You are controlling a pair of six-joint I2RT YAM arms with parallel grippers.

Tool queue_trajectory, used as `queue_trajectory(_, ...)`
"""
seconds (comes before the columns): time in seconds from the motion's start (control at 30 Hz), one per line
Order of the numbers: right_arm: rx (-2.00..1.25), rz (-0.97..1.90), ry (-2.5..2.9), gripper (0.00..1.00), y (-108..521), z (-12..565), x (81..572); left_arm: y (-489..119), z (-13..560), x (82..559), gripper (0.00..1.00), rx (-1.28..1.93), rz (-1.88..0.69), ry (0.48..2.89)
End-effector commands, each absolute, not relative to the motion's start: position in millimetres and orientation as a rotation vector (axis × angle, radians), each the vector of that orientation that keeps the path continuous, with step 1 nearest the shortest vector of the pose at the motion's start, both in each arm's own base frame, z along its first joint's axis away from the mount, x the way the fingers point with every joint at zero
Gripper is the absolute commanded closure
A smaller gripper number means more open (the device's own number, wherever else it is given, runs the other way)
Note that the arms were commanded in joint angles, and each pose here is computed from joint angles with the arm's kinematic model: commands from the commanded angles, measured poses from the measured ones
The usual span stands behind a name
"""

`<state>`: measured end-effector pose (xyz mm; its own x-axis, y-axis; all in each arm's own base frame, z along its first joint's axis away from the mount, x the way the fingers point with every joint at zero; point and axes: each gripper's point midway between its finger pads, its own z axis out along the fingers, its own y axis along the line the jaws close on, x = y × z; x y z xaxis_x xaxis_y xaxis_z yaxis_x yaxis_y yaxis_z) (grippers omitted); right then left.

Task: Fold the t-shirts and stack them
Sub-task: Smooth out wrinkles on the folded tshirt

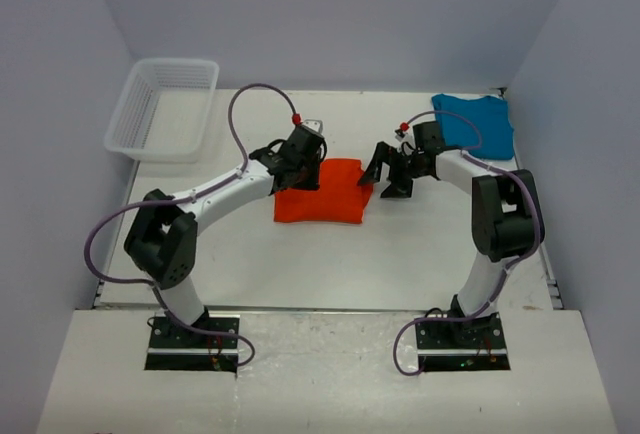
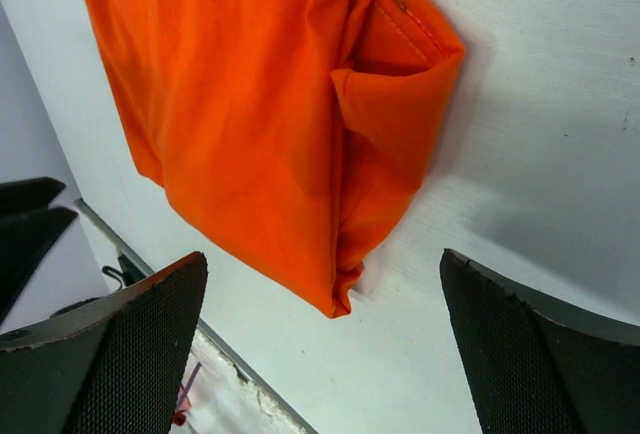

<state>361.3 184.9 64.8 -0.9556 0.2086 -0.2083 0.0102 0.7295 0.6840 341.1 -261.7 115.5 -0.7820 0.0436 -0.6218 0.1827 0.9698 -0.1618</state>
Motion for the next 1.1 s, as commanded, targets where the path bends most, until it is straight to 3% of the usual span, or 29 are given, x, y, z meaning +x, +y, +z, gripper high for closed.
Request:
queue_trajectory(0.0, 0.177, 1.080, 2.647, 0.01, 187, 63, 372, -252, 122, 372, 0.71, 0.108, -0.196, 2.436)
queue_trajectory(0.1, 0.207, 1.042, 2.661, 0.01, 184, 55, 376, -244, 106, 392, 1.00, 0.075, -0.169, 2.476)
queue_trajectory(0.33, 0.263, 0.933, 2.714, 0.01, 174, 39, 383, -226, 70, 417, 1.00, 0.020, -0.164, 2.536)
queue_trajectory(0.43, 0.281, 0.908, 2.742, 0.01, 172, 30, 382, -220, 58, 419, 1.00, 0.003, -0.166, 2.559)
queue_trajectory(0.5, 0.294, 0.892, 2.758, 0.01, 170, 21, 379, -218, 52, 419, 0.95, 0.001, -0.162, 2.565)
queue_trajectory(0.77, 0.332, 0.891, 2.784, 0.01, 174, 21, 376, -216, 13, 412, 0.95, 0.002, -0.154, 2.650)
queue_trajectory(1.07, 0.372, 0.850, 2.837, 0.01, 185, 21, 377, -218, 14, 409, 0.95, -0.007, -0.201, 2.652)
